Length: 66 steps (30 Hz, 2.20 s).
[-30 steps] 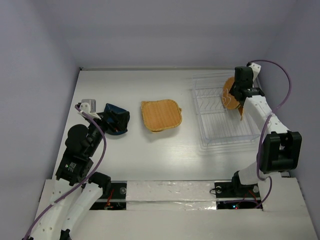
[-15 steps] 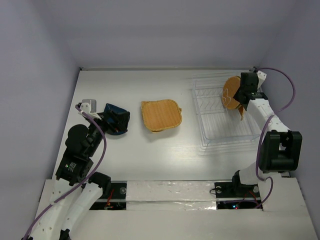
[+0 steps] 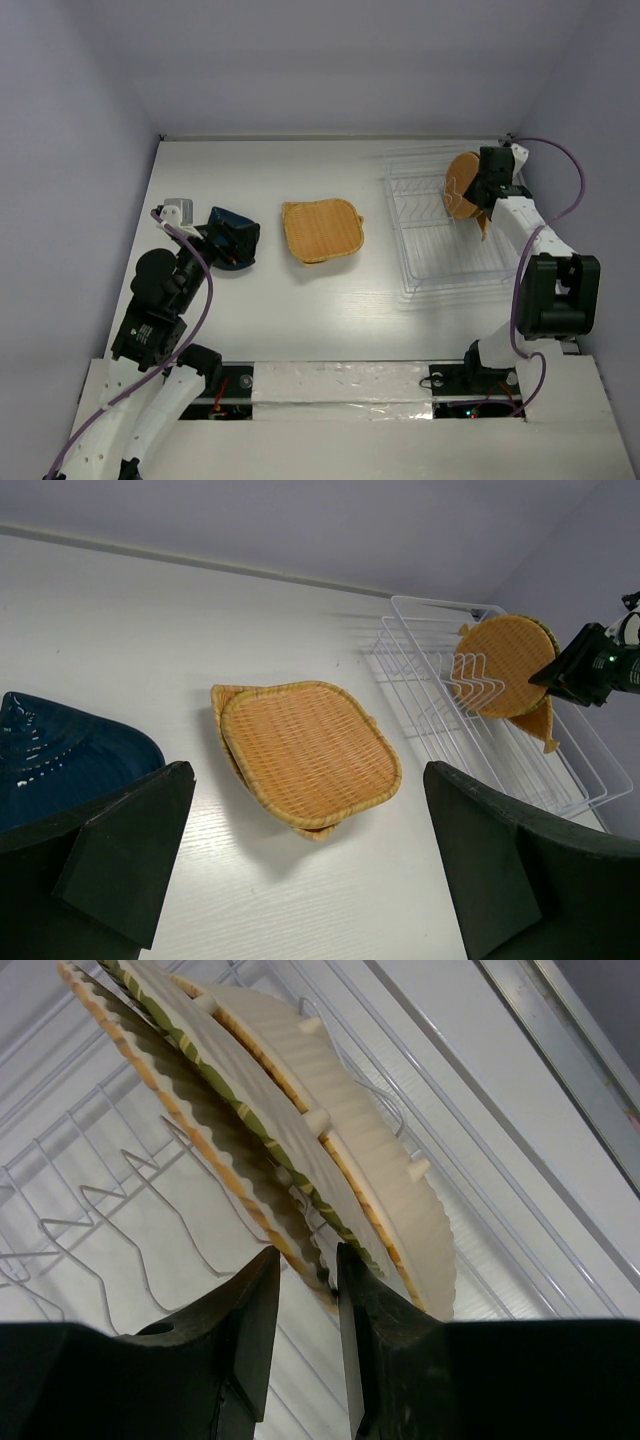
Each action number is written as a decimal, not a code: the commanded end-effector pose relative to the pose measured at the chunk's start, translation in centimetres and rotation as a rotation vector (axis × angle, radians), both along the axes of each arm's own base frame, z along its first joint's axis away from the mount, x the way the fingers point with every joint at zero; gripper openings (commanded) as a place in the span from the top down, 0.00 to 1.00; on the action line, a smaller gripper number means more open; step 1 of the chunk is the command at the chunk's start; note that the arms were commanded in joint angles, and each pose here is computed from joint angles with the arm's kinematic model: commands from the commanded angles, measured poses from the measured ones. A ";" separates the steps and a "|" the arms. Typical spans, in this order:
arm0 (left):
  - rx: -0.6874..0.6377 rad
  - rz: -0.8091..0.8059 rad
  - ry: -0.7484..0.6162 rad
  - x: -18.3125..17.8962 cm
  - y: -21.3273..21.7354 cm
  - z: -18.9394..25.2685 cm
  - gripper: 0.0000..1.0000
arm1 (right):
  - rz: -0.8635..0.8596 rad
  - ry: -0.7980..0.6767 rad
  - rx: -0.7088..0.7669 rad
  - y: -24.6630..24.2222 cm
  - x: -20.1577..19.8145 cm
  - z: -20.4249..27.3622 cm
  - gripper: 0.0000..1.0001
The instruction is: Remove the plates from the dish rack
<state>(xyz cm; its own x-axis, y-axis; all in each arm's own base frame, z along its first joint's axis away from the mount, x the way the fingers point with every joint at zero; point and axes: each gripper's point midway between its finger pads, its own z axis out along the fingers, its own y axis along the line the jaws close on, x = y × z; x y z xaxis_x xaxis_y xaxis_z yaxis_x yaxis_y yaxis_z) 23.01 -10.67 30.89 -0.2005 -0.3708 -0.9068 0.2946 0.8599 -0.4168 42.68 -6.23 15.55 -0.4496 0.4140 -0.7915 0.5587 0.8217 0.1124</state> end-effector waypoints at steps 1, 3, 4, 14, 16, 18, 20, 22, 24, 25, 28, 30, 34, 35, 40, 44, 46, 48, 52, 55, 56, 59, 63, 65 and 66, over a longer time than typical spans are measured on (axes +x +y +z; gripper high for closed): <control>-0.003 -0.014 -0.037 0.0 -0.3 1.0 0.01 | 0.002 -0.044 -0.014 -0.6 1.4 0.2 0.65; -0.005 -0.014 -0.037 0.0 -0.3 1.0 0.01 | 0.018 -0.093 -0.017 -0.4 2.1 0.7 0.64; -0.006 -0.016 -0.040 0.0 -0.3 1.1 0.01 | 0.035 -0.101 -0.026 -0.3 1.9 0.7 0.64; -0.006 -0.019 -0.038 0.0 -0.4 1.0 0.01 | 0.035 -0.069 -0.058 -0.8 2.2 0.0 0.80; -0.006 -0.019 -0.038 0.0 -0.4 1.0 0.01 | 0.032 -0.060 -0.064 -0.9 2.2 -0.3 0.82; -0.006 -0.017 -0.040 0.1 -0.3 1.0 0.01 | 0.040 -0.056 -0.095 -0.6 2.1 0.2 0.90; -0.004 -0.022 -0.039 0.0 -0.4 1.0 0.01 | 0.048 -0.053 -0.122 -0.4 2.0 0.8 0.92; -0.004 -0.022 -0.039 0.0 -0.4 1.0 0.01 | 0.070 -0.065 -0.141 0.4 2.0 1.4 0.97; -0.006 -0.022 -0.040 0.0 -0.4 1.0 0.01 | 0.080 -0.068 -0.163 0.7 2.0 1.7 0.99; -0.006 -0.020 -0.038 0.0 -0.4 1.0 0.01 | 0.094 -0.068 -0.172 1.3 2.0 1.8 1.00; -0.006 -0.022 -0.040 0.0 -0.4 1.0 0.01 | 0.119 -0.059 -0.227 2.2 2.0 2.2 1.00; -0.005 -0.025 -0.037 0.1 -0.5 0.9 0.01 | 0.105 -0.052 -0.274 2.2 1.7 2.6 1.00; -0.005 -0.028 -0.037 0.1 -0.6 0.9 0.01 | 0.092 -0.073 -0.345 3.0 1.4 3.7 1.00; -0.005 -0.029 -0.035 0.1 -0.6 0.8 0.01 | 0.096 -0.084 -0.351 3.3 1.4 4.1 1.00; -0.002 -0.031 -0.036 0.1 -0.6 0.8 0.01 | 0.081 -0.178 -0.342 3.2 0.6 7.0 1.00; 0.004 -0.044 -0.041 0.0 -0.8 0.8 0.01 | 0.106 -0.258 -0.311 3.8 0.2 9.6 1.00; 0.008 -0.056 -0.046 0.0 -1.0 0.8 0.01 | 0.105 -0.285 -0.304 3.8 -0.2 10.7 1.00; 0.010 -0.065 -0.052 -0.1 -1.1 0.9 0.01 | 0.107 -0.322 -0.296 3.8 -0.7 12.2 1.00; 0.012 -0.070 -0.051 0.0 -1.2 0.9 0.01 | 0.098 -0.369 -0.283 4.0 -1.8 14.3 1.00; 0.011 -0.075 -0.054 -0.1 -1.3 1.0 0.01 | 0.154 -0.410 -0.219 5.5 -2.3 15.8 1.00; 0.012 -0.079 -0.054 -0.1 -1.3 1.0 0.01 | 0.180 -0.415 -0.172 6.3 -2.4 15.8 1.00; 0.009 -0.084 -0.058 0.0 -1.4 1.0 0.01 | 0.389 -0.443 0.001 11.3 -2.1 16.2 1.00; 0.009 -0.061 -0.046 0.3 -1.1 0.7 0.01 | 0.689 -0.423 0.200 20.1 -3.4 15.8 1.00; 0.009 -0.044 -0.044 0.5 -0.8 0.6 0.01 | 0.783 -0.399 0.316 22.9 -4.2 15.0 1.00; 0.009 -0.042 -0.039 0.6 -0.8 0.5 0.01 | 0.871 -0.399 0.382 24.6 -4.9 15.1 1.00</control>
